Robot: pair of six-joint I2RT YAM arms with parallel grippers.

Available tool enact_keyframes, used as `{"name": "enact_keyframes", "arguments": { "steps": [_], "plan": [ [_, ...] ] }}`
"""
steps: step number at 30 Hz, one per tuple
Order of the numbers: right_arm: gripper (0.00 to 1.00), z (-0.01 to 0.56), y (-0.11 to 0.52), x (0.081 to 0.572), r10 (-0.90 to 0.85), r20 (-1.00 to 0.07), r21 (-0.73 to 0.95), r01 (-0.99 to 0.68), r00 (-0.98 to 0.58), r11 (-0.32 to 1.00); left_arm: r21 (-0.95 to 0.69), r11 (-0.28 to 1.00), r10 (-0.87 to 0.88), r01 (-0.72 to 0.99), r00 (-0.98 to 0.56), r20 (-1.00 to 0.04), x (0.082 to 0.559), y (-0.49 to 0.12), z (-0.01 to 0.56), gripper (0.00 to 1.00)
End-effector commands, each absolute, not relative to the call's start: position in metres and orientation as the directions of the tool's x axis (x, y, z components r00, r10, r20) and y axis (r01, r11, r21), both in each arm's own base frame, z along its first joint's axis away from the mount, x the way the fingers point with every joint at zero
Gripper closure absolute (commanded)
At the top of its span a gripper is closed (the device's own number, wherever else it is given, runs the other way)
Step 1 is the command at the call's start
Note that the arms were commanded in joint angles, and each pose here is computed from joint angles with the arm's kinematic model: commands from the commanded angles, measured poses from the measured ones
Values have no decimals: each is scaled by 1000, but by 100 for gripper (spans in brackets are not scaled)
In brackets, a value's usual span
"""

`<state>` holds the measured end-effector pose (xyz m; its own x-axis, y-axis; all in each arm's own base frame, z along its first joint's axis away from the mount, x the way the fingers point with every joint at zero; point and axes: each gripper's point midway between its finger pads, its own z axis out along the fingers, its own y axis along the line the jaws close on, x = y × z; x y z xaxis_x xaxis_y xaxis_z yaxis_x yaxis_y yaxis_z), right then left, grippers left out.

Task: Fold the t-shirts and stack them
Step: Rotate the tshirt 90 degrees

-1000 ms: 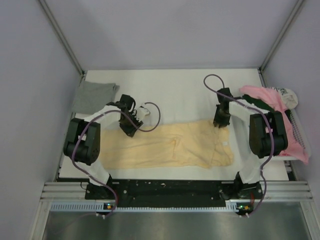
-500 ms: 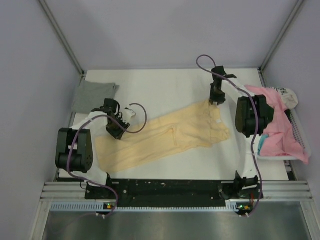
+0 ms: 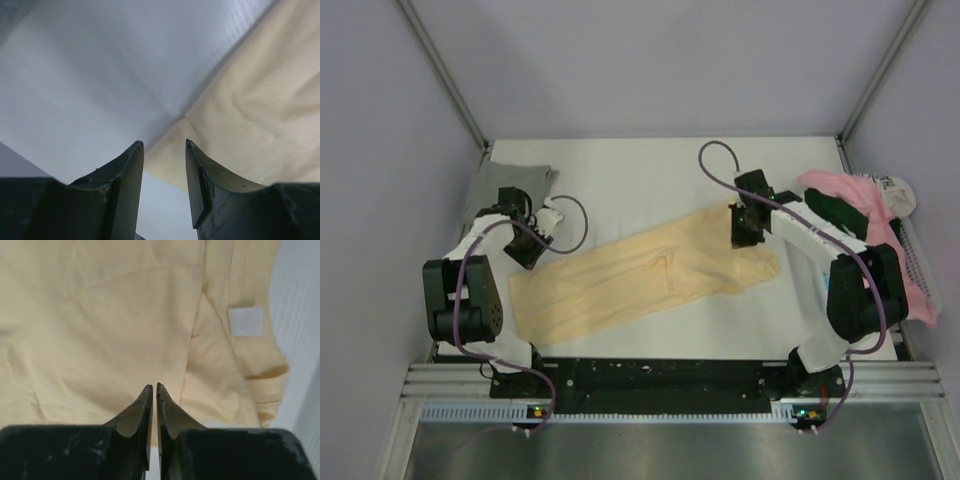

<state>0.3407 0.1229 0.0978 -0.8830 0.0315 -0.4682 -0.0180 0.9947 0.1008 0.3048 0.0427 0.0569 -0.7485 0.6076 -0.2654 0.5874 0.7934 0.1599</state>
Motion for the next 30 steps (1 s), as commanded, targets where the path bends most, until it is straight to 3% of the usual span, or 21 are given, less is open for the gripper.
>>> {"name": "enact_keyframes", "arguments": {
  "steps": [1, 7, 14, 16, 18, 23, 27, 30],
  "plan": [
    [99, 48, 124, 310, 93, -350, 159, 38, -932, 986, 206, 793, 607, 573, -770, -197, 301, 66, 40, 57],
    [100, 9, 74, 327, 115, -257, -51, 132, -960, 990, 135, 790, 611, 599, -747, -263, 289, 50, 54, 56],
    [100, 8, 36, 452, 66, -276, -236, 134, -959, 962, -44, 747, 617, 663, -717, -325, 255, 13, 73, 55],
    [98, 30, 48, 506, 34, -356, -199, 111, -934, 974, -101, 729, 604, 677, -706, -371, 253, -2, 79, 55],
    [95, 44, 63, 526, 39, -391, -143, 103, -919, 984, -148, 710, 597, 688, -701, -390, 252, -16, 78, 54],
    [77, 92, 70, 523, 50, -497, -119, 125, -866, 985, -158, 698, 606, 698, -694, -390, 267, -41, 66, 53],
    [76, 91, 72, 500, 72, -500, -79, 128, -863, 989, -156, 604, 688, 782, -610, -393, 272, -84, 56, 53],
    [77, 63, 80, 489, 85, -443, -34, 112, -893, 993, -122, 539, 760, 833, -544, -356, 270, -102, 39, 53]
  ]
}}
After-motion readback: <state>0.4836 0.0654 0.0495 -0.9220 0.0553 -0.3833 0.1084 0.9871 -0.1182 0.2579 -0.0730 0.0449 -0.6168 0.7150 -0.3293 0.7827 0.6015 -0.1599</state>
